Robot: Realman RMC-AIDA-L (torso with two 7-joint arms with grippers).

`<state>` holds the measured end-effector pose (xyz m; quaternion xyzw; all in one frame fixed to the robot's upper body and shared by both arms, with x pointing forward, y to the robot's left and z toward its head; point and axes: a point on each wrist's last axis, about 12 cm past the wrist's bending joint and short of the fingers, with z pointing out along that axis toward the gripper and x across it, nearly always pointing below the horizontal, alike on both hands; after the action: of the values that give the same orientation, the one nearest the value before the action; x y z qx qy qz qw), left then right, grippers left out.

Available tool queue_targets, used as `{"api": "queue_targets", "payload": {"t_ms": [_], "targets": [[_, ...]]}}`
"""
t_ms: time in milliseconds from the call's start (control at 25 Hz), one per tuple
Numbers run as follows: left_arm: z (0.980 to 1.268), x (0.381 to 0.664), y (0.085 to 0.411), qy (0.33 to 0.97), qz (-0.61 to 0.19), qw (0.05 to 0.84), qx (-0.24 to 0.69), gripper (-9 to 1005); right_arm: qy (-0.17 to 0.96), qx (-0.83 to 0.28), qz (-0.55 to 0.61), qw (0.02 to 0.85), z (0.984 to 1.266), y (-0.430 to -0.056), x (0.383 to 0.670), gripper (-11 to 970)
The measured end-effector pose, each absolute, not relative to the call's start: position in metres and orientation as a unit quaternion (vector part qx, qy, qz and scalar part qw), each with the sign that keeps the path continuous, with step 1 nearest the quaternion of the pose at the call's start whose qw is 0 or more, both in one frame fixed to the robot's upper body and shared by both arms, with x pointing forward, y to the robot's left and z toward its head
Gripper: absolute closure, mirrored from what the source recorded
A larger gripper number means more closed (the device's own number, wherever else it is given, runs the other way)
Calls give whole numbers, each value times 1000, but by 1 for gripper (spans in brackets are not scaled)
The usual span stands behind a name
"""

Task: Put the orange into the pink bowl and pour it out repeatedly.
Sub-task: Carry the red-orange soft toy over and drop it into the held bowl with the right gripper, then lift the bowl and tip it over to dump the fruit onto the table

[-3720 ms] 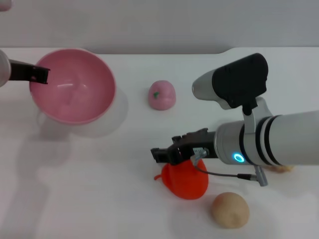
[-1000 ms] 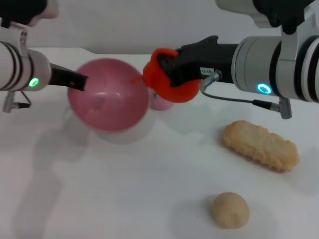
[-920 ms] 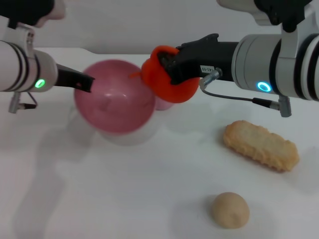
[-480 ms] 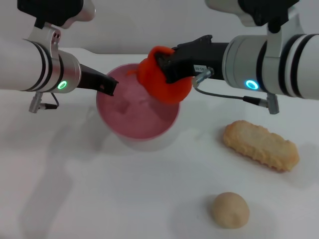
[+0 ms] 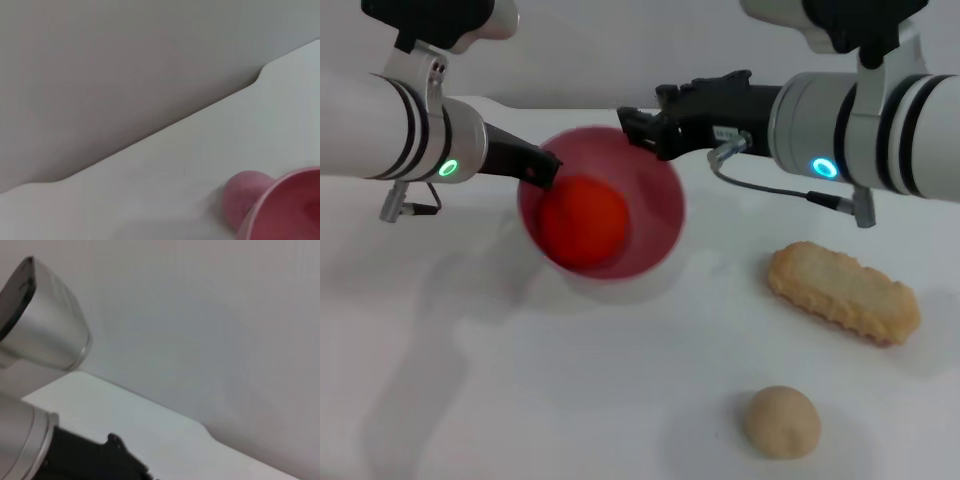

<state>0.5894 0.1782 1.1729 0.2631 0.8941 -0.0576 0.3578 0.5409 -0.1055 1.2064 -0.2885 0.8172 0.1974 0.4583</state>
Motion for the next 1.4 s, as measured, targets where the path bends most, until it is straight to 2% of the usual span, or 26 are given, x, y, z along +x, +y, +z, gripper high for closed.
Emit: {"api": "queue_targets", "payload": {"t_ms": [160, 360, 400, 440, 480, 600, 760, 800, 920, 960, 1080, 1240, 1400], "targets": [[1175, 589, 178, 875, -36, 372, 309, 950, 832, -240, 193, 462, 1206, -127, 546, 601], [1182, 588, 181, 841, -1, 408, 356, 950, 874, -142, 159, 437, 1188, -187, 552, 471], [1185, 582, 177, 805, 45, 441, 395, 950, 881, -125, 152, 431, 1184, -198, 552, 449], [1185, 580, 174, 794, 56, 449, 405, 950, 886, -112, 146, 425, 1180, -207, 551, 426], [1185, 580, 174, 794, 56, 449, 405, 950, 892, -98, 140, 418, 1175, -217, 550, 427], [1179, 561, 149, 699, 146, 495, 496, 950, 905, -68, 128, 399, 1162, -236, 548, 429], [1171, 554, 136, 654, 196, 484, 547, 950, 915, -56, 123, 380, 1149, -243, 546, 429], [1161, 546, 123, 607, 240, 468, 596, 950, 916, -56, 123, 377, 1147, -243, 546, 429], [1157, 541, 117, 577, 265, 463, 619, 950, 918, -55, 121, 373, 1144, -244, 546, 428], [1152, 533, 110, 541, 292, 461, 640, 950, 918, -55, 121, 373, 1144, -245, 546, 427], [1150, 520, 101, 489, 327, 478, 652, 950, 919, -55, 120, 372, 1144, -245, 546, 426], [1149, 515, 98, 464, 349, 483, 655, 950, 920, -57, 118, 370, 1143, -246, 547, 425], [1141, 507, 94, 409, 414, 488, 651, 950, 919, -59, 117, 370, 1143, -245, 548, 423]]}}
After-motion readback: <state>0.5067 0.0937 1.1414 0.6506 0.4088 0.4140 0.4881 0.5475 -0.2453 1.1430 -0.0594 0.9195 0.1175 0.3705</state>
